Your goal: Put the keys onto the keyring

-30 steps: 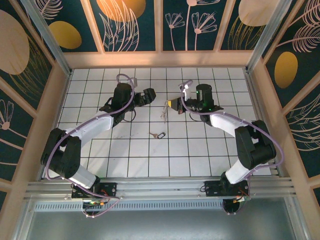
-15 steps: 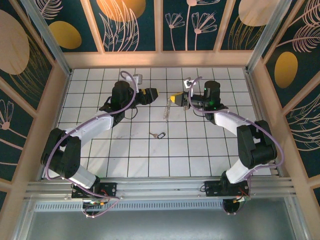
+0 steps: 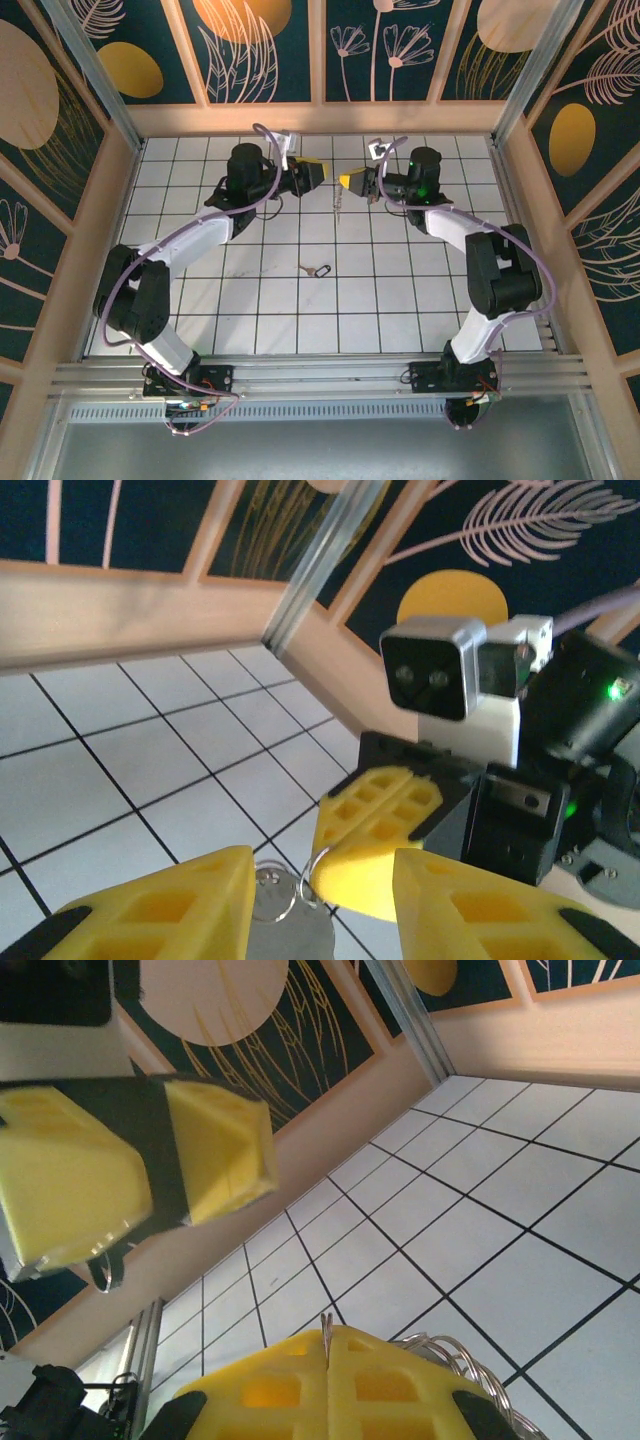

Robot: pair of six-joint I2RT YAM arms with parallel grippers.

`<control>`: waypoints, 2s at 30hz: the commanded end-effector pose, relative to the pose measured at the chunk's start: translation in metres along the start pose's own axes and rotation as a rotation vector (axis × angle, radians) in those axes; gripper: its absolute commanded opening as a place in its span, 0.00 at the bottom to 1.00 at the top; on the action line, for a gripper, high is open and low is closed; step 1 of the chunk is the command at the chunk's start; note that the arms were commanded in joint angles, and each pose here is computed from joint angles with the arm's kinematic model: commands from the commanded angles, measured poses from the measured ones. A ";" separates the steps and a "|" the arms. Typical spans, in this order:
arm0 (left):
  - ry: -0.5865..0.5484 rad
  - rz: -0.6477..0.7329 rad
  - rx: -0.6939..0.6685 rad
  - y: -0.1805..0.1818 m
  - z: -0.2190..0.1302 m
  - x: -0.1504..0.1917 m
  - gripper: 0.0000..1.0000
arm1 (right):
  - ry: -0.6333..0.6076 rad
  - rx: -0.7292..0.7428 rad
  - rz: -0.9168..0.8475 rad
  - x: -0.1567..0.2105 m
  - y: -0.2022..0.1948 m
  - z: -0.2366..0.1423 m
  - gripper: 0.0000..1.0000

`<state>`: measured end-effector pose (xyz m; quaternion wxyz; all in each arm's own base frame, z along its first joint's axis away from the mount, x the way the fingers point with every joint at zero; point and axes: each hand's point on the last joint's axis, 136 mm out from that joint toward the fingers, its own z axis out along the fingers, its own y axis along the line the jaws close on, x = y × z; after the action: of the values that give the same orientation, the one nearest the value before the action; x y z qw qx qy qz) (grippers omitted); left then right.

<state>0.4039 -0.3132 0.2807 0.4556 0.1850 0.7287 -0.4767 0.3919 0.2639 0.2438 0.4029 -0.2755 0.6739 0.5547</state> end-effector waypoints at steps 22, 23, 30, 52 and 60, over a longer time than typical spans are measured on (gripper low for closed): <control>0.010 -0.055 0.233 -0.009 0.017 0.010 0.56 | 0.008 -0.090 -0.019 -0.008 0.019 -0.016 0.00; 0.016 -0.057 0.219 -0.007 0.018 0.011 0.58 | 0.006 -0.089 -0.021 -0.009 0.019 -0.016 0.00; -0.013 -0.008 0.120 0.001 0.010 0.007 0.88 | -0.003 -0.074 -0.019 -0.014 0.016 -0.020 0.00; 0.014 0.003 0.292 -0.025 0.008 0.011 0.56 | -0.029 -0.146 -0.042 -0.028 0.044 -0.020 0.00; 0.019 -0.012 0.344 -0.031 0.008 0.011 0.56 | -0.030 -0.166 -0.052 -0.030 0.053 -0.013 0.00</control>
<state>0.3832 -0.3368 0.2763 0.4020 0.2462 0.6633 -0.5812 0.3751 0.2584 0.2686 0.3747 -0.2807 0.6467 0.6022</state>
